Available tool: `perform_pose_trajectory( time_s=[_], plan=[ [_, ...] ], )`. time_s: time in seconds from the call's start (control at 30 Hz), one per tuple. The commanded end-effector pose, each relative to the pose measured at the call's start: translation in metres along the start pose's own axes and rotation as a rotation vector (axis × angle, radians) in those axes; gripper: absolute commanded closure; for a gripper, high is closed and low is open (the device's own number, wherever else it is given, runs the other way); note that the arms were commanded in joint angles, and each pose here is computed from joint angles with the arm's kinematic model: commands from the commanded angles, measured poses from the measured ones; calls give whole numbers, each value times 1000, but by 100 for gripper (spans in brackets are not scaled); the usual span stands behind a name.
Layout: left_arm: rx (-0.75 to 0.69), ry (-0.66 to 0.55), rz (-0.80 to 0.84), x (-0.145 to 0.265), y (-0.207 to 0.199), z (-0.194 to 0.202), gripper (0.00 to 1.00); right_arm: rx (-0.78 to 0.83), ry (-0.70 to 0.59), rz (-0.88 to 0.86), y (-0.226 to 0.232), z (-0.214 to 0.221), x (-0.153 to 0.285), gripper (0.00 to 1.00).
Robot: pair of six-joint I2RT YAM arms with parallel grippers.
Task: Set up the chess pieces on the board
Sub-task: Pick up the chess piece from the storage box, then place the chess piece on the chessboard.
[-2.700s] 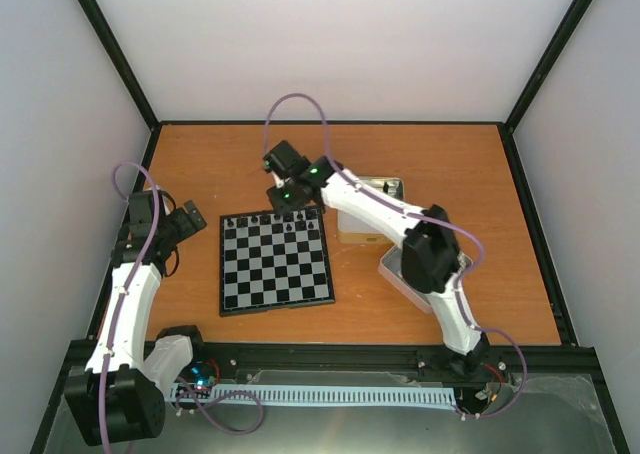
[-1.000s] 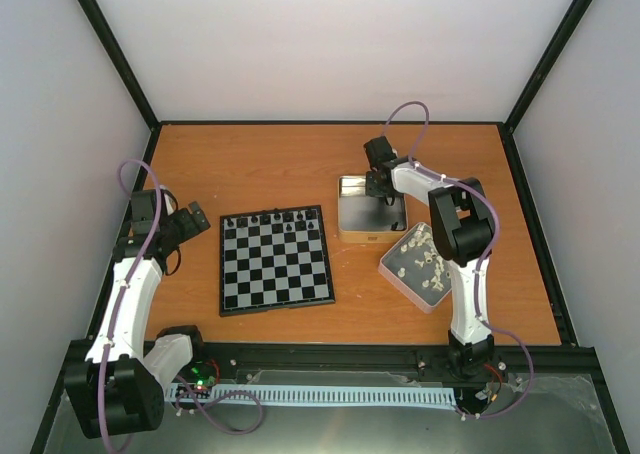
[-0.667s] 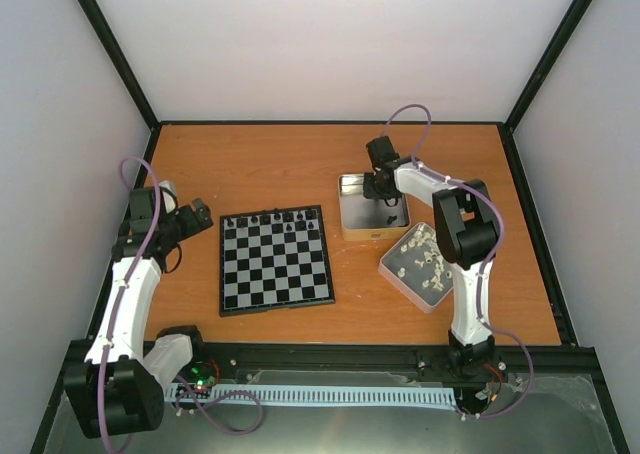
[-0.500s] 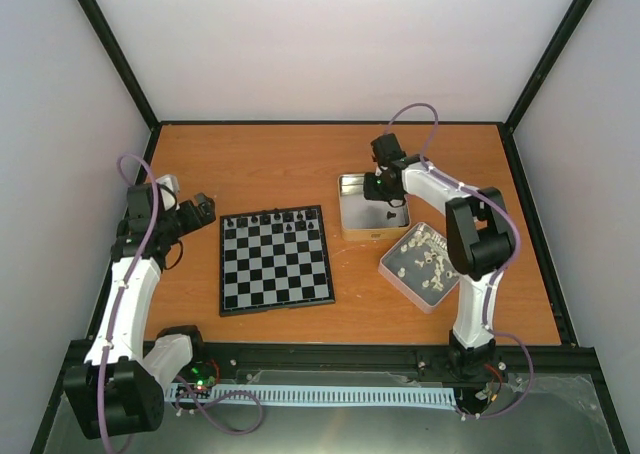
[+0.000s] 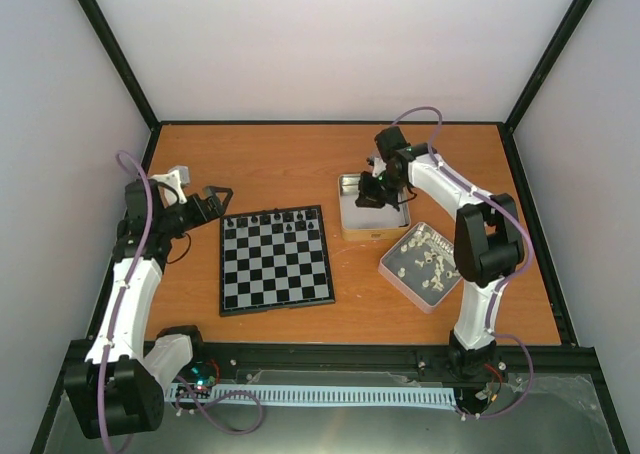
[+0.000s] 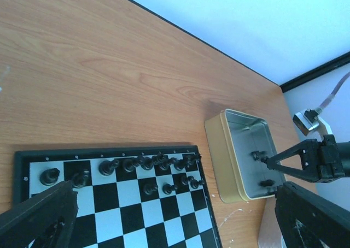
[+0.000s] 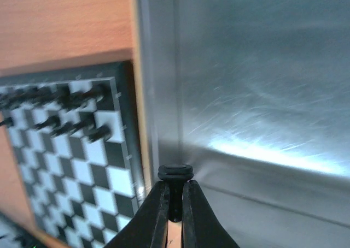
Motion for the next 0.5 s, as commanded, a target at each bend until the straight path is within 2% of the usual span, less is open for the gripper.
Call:
perform_pose_trajectory(
  time_s=[0.0,0.17,0.47],
  plan=[
    [2,16,84,-1,-13,5,0,-26,154,-162,38,24,14,95],
    [6,40,70,-4,-6,14,0,-8,351,-193,70,69,5,94],
    [-31,79,-12,-9,11,23,0,-23,552,-93,92,111,-32,94]
  ],
)
Point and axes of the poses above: each gripper's point midway between its finger pads, its own x axis back along the fingers, its own y axis along the line the jaws close on, z = x × y, the point moved 2 cm from there along x, back along the fingers, and after that the axes turned 6 degrees about x, right-handed, at the moved point
